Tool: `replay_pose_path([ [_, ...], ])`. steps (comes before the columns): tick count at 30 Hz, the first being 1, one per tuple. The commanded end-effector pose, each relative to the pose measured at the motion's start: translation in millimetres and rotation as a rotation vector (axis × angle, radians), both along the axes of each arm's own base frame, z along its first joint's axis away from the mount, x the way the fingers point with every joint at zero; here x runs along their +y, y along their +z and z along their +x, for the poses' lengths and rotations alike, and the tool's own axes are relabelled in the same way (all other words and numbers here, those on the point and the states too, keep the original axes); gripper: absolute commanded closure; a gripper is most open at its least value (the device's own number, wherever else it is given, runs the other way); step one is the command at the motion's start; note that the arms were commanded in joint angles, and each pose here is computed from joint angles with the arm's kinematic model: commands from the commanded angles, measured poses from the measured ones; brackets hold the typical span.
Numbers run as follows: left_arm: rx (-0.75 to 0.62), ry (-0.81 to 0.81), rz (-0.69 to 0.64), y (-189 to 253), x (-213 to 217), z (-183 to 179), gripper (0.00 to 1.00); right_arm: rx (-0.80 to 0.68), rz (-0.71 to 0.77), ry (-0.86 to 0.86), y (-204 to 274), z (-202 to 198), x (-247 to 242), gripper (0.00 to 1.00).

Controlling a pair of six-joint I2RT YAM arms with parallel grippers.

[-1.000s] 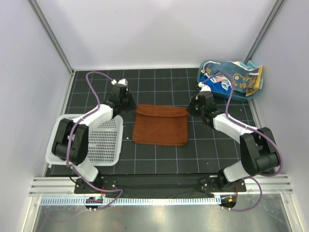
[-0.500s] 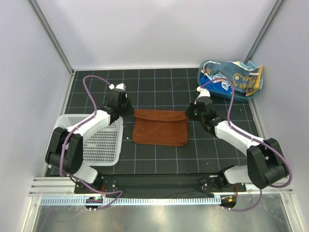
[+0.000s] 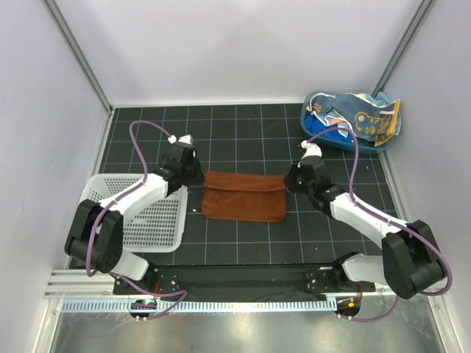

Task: Fold and stack the towels
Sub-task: Fold the towel

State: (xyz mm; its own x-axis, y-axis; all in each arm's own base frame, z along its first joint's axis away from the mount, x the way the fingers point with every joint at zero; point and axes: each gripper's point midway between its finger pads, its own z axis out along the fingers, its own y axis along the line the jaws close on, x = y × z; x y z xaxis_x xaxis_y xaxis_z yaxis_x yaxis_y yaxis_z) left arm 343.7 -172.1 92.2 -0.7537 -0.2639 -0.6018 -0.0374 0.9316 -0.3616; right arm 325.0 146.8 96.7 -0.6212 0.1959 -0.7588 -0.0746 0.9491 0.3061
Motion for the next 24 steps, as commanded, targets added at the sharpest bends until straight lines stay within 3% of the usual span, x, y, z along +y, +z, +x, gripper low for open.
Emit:
replay_pose_path([
  [1,-0.022,0.025,0.034,5,9,-3,1.00,-0.040,-0.002,-0.039,8,0,-7,0.99],
  [24,-0.003,0.005,0.066,4,12,-22,1.00,-0.044,0.018,-0.044,5,-19,-7,0.99],
])
